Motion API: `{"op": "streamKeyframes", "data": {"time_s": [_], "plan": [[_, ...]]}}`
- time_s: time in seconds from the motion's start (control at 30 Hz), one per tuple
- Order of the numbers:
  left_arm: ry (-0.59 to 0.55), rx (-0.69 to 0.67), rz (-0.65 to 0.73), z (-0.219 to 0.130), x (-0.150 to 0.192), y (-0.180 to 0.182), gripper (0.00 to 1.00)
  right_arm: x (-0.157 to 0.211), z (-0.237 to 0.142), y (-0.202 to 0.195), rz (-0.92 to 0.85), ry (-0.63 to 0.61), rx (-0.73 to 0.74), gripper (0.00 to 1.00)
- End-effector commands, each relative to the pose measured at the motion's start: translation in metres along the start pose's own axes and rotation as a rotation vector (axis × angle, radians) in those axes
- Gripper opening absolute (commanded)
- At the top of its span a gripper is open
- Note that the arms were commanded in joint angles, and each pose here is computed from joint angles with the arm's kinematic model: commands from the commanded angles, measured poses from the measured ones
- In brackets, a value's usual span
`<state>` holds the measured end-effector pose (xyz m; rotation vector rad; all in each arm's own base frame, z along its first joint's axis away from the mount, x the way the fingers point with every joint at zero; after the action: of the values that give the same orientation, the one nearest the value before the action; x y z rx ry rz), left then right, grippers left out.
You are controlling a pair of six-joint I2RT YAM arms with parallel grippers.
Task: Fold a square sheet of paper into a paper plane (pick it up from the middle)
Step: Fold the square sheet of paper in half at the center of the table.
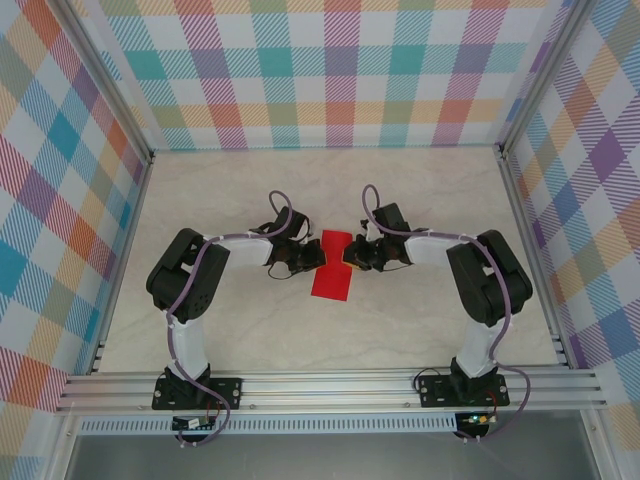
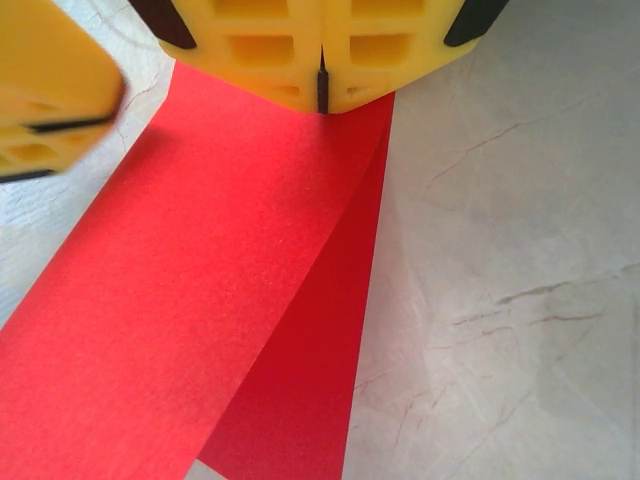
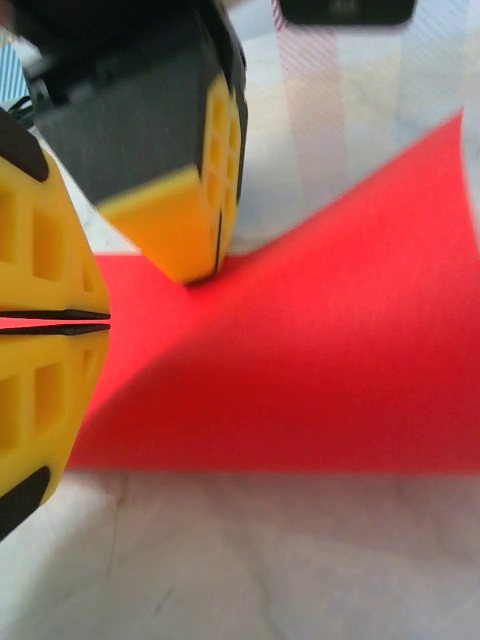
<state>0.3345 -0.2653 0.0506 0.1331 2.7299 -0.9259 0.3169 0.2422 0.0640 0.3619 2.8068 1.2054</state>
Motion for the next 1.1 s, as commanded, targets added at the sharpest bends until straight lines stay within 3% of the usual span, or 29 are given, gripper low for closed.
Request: {"op": "streamKeyframes", "data": {"time_s": [0.0, 0.17, 0.47, 0.93, 1.07], "plan": [[0.154, -0.166, -0.051, 0.012, 0.047, 0.038, 0.00, 0.003, 0.011, -0.016, 0.001, 0.034, 0.030, 0.12], [0.160, -0.173, -0.047, 0.012, 0.049, 0.040, 0.00, 0.004, 0.014, -0.027, 0.011, 0.029, 0.069, 0.12], [0.165, -0.181, -0.046, 0.013, 0.049, 0.042, 0.00, -0.018, -0.003, 0.009, -0.034, -0.005, -0.028, 0.13], [0.169, -0.186, -0.043, 0.012, 0.051, 0.043, 0.00, -0.026, 0.017, -0.032, 0.037, 0.002, 0.104, 0.13], [0.172, -0.189, -0.042, 0.012, 0.052, 0.044, 0.00, -0.029, 0.012, -0.023, 0.028, 0.000, 0.085, 0.13]]}}
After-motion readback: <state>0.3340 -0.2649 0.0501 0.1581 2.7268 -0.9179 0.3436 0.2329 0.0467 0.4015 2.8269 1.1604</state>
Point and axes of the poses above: each hand's point on the last joint's axis, 136 mm out from that joint toward the fingers, its own z axis out along the fingers, its own y axis along the line the jaws close on, x = y × z, the point moved 4 cm from there along -z, back along the fingers, and after that the axes turned 9 degrees about z, right-handed, at the moved point
